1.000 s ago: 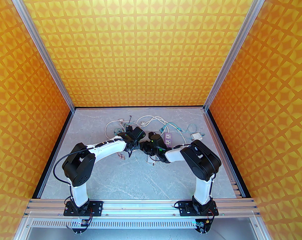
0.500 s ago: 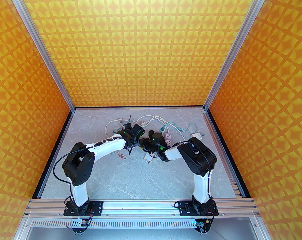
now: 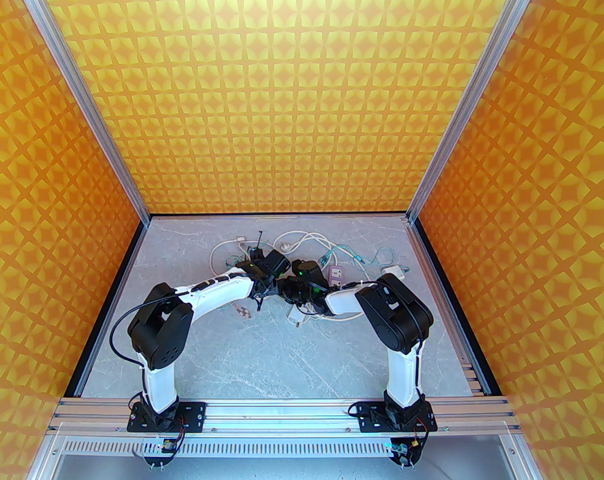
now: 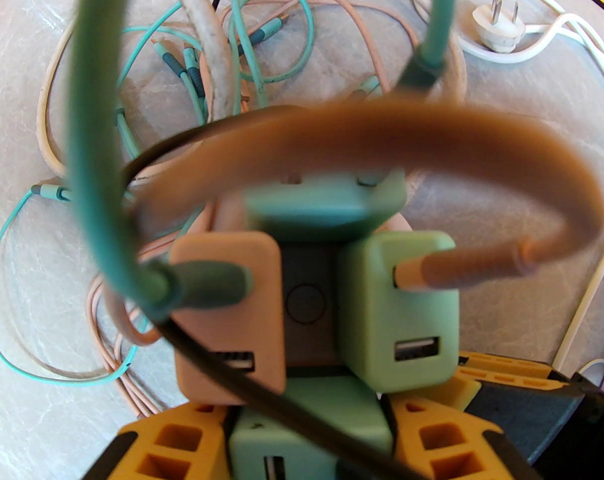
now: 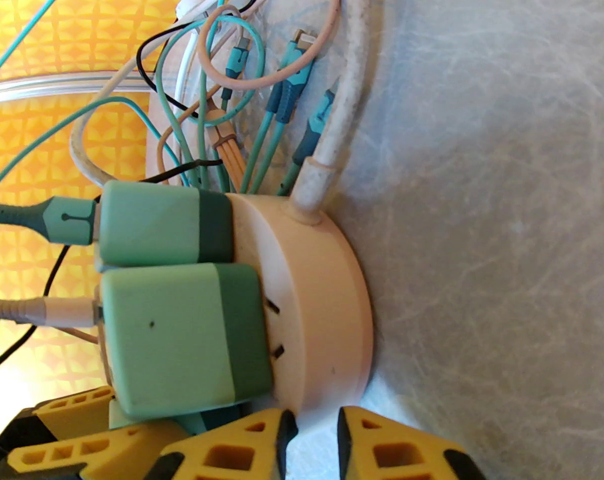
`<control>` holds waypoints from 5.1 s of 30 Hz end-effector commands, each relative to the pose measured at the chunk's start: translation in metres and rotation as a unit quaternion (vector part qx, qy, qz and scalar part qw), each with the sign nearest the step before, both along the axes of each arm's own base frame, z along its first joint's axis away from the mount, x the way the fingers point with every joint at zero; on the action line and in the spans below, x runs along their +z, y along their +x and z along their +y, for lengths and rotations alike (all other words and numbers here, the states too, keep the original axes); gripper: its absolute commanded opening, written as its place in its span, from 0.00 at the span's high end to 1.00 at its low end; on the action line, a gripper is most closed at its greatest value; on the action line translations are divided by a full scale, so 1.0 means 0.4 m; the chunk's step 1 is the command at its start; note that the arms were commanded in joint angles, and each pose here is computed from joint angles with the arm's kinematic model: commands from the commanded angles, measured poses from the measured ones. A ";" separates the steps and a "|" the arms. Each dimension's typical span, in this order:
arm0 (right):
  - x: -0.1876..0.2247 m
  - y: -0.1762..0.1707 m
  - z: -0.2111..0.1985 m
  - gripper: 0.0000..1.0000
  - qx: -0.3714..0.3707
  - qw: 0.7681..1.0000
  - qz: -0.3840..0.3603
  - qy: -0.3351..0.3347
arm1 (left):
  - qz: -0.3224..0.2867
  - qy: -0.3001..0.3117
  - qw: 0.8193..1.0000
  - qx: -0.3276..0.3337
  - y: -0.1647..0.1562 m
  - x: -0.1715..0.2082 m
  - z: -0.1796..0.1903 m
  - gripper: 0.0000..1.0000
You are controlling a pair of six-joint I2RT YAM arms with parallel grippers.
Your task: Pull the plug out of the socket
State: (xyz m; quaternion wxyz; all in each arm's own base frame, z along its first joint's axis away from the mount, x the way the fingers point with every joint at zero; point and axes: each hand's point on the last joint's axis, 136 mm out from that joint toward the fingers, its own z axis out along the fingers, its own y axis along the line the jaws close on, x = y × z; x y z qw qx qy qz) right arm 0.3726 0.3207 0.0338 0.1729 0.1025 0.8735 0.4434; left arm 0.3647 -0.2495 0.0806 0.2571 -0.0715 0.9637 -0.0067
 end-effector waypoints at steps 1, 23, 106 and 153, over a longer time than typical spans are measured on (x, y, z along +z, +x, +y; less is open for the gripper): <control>-0.207 -0.070 -0.095 0.77 -0.022 0.988 0.076 -0.130 | -0.013 -0.071 0.996 -0.043 -0.002 0.092 -0.103 0.72; 0.065 -0.014 -0.146 0.62 -0.019 0.995 -0.049 -0.080 | 0.008 0.017 0.990 -0.136 -0.051 -0.031 -0.057 0.72; -0.025 -0.007 -0.060 0.32 0.073 0.997 -0.006 -0.020 | -0.007 -0.050 0.956 -0.290 -0.105 0.018 -0.043 0.73; 0.021 -0.111 -0.058 0.68 -0.062 0.994 0.015 0.086 | 0.042 -0.065 0.995 -0.063 -0.035 -0.019 -0.061 0.79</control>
